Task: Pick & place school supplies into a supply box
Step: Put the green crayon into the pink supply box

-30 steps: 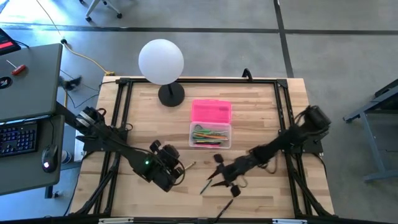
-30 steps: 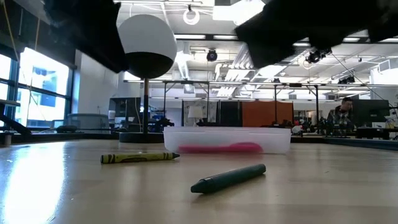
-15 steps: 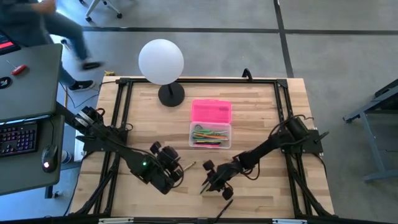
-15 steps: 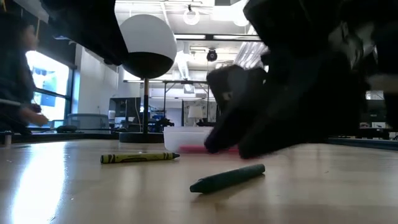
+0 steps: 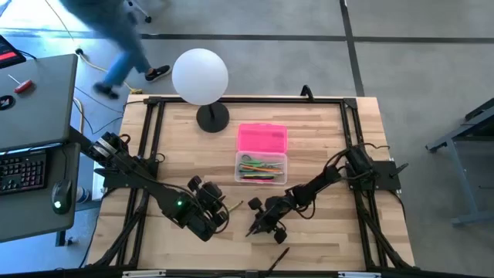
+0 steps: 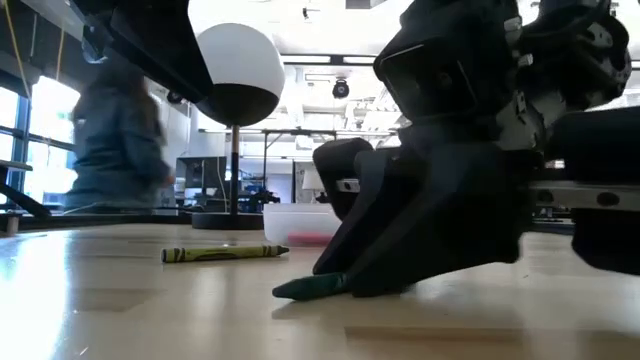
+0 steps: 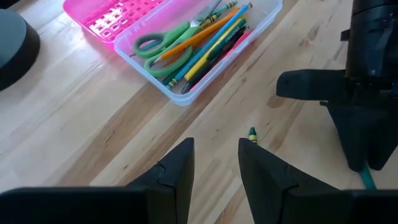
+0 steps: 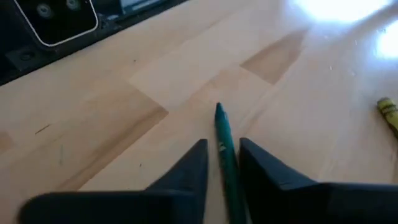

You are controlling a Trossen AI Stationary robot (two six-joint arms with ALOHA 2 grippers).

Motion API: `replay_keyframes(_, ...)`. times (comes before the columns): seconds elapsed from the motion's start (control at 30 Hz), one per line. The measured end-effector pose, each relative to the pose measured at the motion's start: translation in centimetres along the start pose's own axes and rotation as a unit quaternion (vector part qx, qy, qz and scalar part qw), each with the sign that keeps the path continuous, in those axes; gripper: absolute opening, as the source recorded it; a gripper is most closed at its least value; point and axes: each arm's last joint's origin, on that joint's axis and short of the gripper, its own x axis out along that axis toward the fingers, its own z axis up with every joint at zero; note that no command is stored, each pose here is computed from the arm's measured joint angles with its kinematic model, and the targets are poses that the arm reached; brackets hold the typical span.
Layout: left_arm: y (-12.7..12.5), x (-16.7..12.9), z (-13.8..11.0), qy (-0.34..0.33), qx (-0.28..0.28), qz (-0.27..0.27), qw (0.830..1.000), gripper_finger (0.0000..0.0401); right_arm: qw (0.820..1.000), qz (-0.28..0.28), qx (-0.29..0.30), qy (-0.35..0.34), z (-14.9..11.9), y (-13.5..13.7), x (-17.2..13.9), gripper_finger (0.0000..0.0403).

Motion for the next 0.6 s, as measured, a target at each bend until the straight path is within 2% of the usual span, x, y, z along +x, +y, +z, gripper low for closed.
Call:
replay_keyframes(0.1,0.0,0.0,0.0,0.0,0.0,0.0,1.0,0.0156,1.0,0.005,0.02,-0.004,-0.4,0.0,0.3,0.0013)
replay_keyframes(0.23,0.0,0.0,0.0,-0.001,0.0,0.0,1.0,0.0156,0.998,-0.001,0.059,-0.029,0.6,0.2,0.0,0.0021)
replay_keyframes(0.4,0.0,0.0,0.0,-0.002,-0.001,0.0,1.0,0.0156,0.999,-0.024,0.016,-0.021,3.8,1.1,-2.6,0.0008)
replay_keyframes(0.5,0.0,0.0,0.0,-0.002,-0.001,-0.001,1.0,0.0156,0.995,-0.093,-0.022,0.006,6.5,1.1,-5.7,0.0011)
replay_keyframes(0.6,-0.1,0.0,0.0,-0.002,-0.002,-0.001,1.0,0.0156,0.971,-0.222,-0.04,0.084,6.9,0.7,-9.0,0.0018)
